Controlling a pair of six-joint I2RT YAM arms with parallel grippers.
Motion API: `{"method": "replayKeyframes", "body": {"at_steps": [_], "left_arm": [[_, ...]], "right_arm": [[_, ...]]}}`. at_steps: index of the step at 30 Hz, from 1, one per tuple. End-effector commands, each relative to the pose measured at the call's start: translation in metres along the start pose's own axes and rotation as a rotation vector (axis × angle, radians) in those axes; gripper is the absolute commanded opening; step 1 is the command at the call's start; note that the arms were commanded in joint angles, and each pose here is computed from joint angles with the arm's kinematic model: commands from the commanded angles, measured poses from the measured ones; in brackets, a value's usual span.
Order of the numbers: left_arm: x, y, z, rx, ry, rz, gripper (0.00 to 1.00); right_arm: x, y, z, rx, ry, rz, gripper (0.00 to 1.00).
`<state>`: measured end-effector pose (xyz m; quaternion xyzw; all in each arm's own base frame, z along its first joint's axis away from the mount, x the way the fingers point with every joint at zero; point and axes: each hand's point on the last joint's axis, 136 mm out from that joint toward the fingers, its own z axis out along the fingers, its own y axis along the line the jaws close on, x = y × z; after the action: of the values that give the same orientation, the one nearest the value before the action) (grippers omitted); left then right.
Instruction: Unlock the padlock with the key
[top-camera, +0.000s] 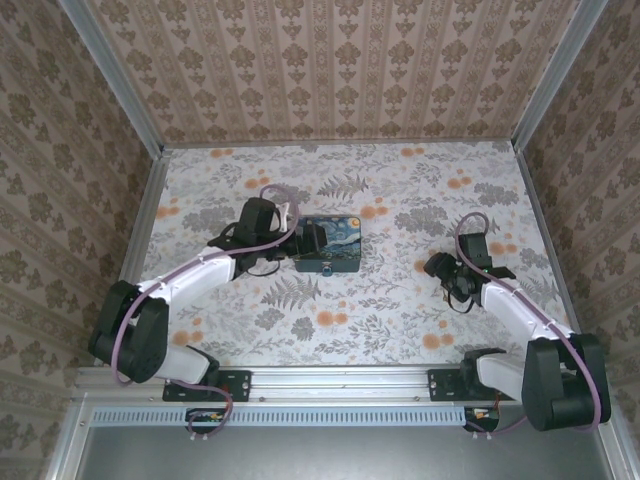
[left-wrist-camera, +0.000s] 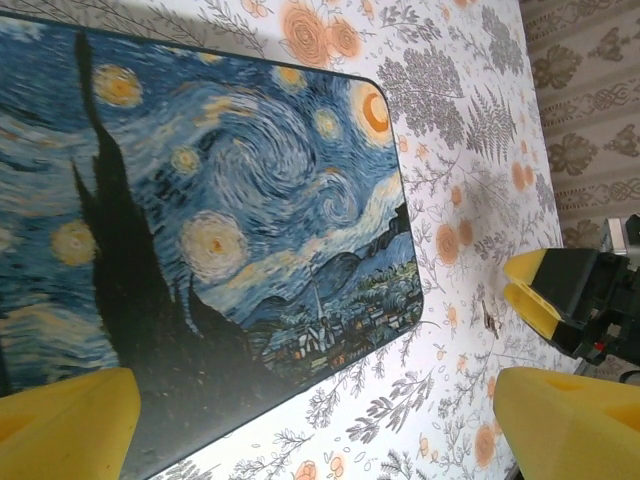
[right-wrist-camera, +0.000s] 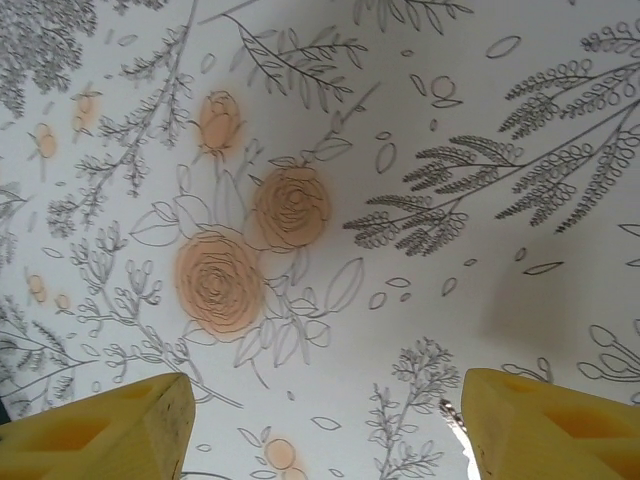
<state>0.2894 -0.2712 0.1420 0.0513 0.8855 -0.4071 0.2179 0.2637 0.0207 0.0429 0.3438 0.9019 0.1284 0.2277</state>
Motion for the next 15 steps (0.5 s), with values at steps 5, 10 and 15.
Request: {"method": "replayKeyframes", "body": {"at_steps": [5, 10, 15], "left_arm": [[-0.005, -0.017, -0.004, 0.028, -0.029, 0.018, 1.0], [-0.007, -0.023, -0.008, 0.045, -0.046, 0.016, 1.0], [-0.011, -0.032, -0.014, 0.067, -0.068, 0.026, 1.0]], "right_arm": [[0.014, -0.019, 0.01, 0.072, 0.061, -0.034, 0.73], [0.027, -0.024, 0.013, 0.071, 0.104, -0.027, 0.72], [0.034, -0.023, 0.005, 0.046, 0.121, -0.007, 0.71]]}}
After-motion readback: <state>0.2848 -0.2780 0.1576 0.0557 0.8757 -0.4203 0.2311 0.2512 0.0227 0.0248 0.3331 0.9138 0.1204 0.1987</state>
